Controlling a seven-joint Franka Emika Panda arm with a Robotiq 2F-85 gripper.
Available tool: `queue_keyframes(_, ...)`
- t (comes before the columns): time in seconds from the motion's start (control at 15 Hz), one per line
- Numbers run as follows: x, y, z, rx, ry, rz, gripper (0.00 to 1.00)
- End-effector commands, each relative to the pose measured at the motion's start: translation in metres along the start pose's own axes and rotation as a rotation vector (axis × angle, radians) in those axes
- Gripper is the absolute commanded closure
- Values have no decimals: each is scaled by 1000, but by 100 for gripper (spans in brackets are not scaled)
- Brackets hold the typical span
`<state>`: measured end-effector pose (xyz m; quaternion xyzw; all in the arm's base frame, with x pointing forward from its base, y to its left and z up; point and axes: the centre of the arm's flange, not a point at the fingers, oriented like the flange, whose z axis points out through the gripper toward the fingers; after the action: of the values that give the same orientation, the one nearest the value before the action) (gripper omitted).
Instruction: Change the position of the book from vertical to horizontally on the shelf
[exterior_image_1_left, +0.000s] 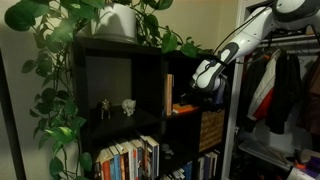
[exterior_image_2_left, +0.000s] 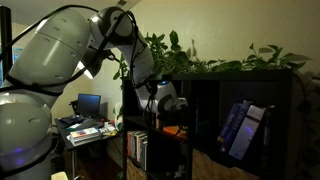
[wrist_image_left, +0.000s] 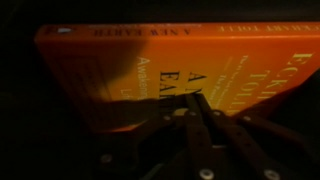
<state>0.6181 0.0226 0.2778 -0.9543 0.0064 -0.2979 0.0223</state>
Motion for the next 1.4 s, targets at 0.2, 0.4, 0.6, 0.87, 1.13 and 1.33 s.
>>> queue_keyframes(0.2, -9, 11, -29, -12, -26, -17, 69)
queue_keyframes(0.4, 3, 9, -48, -24, -38, -24, 56)
queue_keyframes(0.6, 11, 9, -69, -37, -92, -58, 37)
queue_keyframes(0.87, 17, 11, -40, -24, -53, -23, 35)
queue_keyframes(1.13, 13, 11, -33, -23, -64, -23, 30)
queue_keyframes(1.33, 13, 11, -33, -23, -64, -23, 30)
